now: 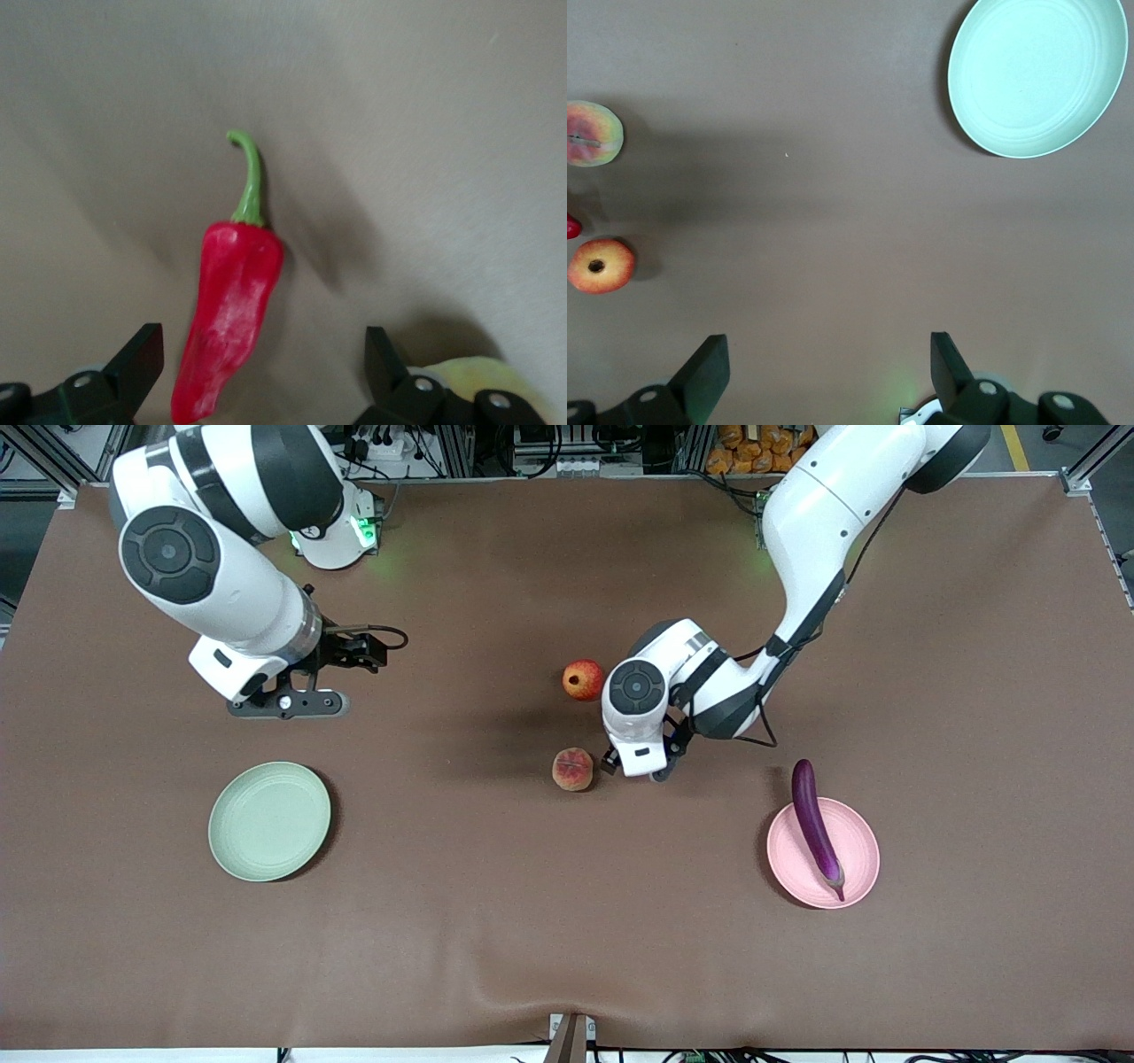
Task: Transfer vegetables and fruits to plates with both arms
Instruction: 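Grasp the chili with the left gripper while the right gripper reaches the apple, then carry the chili to the pink plate while the right gripper grasps the apple, then release the chili on the pink plate while the right gripper carries the apple, then place the apple on the green plate and move the right gripper to the peach, then grasp the halved peach with the right gripper, then carry the peach with the right gripper and lower it onto the green plate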
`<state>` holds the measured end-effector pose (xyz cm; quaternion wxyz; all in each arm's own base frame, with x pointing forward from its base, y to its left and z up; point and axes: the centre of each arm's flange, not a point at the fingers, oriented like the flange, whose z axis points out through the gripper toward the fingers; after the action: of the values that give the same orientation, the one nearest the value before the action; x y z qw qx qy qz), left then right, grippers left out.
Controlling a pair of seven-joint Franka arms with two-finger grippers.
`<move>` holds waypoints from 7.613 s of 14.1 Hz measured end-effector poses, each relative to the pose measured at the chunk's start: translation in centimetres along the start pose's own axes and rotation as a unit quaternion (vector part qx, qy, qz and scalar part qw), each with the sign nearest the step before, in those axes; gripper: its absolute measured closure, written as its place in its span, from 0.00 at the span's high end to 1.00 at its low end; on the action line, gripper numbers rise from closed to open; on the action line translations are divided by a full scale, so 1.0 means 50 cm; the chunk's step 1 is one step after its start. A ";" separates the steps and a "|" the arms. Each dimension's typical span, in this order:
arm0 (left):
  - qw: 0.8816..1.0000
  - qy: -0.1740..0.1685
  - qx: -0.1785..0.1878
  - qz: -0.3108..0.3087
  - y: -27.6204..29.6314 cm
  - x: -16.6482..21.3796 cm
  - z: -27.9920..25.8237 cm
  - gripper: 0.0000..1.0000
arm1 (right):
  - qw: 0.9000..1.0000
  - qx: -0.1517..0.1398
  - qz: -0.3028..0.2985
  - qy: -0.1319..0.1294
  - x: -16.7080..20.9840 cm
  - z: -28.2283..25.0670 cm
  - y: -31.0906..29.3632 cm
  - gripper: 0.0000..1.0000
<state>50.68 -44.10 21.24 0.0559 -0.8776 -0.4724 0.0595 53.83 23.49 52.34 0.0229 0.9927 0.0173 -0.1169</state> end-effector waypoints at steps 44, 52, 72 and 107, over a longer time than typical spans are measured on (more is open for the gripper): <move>0.959 0.038 -0.096 0.265 -0.106 0.864 -0.181 0.99 | 0.973 0.058 0.224 -0.008 0.170 0.330 -0.090 0.75; 0.940 0.118 -0.062 0.314 -0.239 0.769 -0.596 1.00 | 0.996 -0.049 0.047 0.056 0.318 0.381 0.319 0.75; 0.912 0.067 -0.053 0.401 -0.536 0.697 -0.847 1.00 | 0.990 0.106 0.085 0.036 0.267 0.364 -0.154 1.00; 0.907 0.053 -0.040 0.417 -0.525 0.660 -0.814 1.00 | 0.992 0.064 0.078 0.070 0.441 0.428 0.339 0.79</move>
<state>53.54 -3.83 63.73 0.0158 -0.9979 -0.0621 0.0120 70.97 6.17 27.10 -0.0326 0.9962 -0.0663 -0.0460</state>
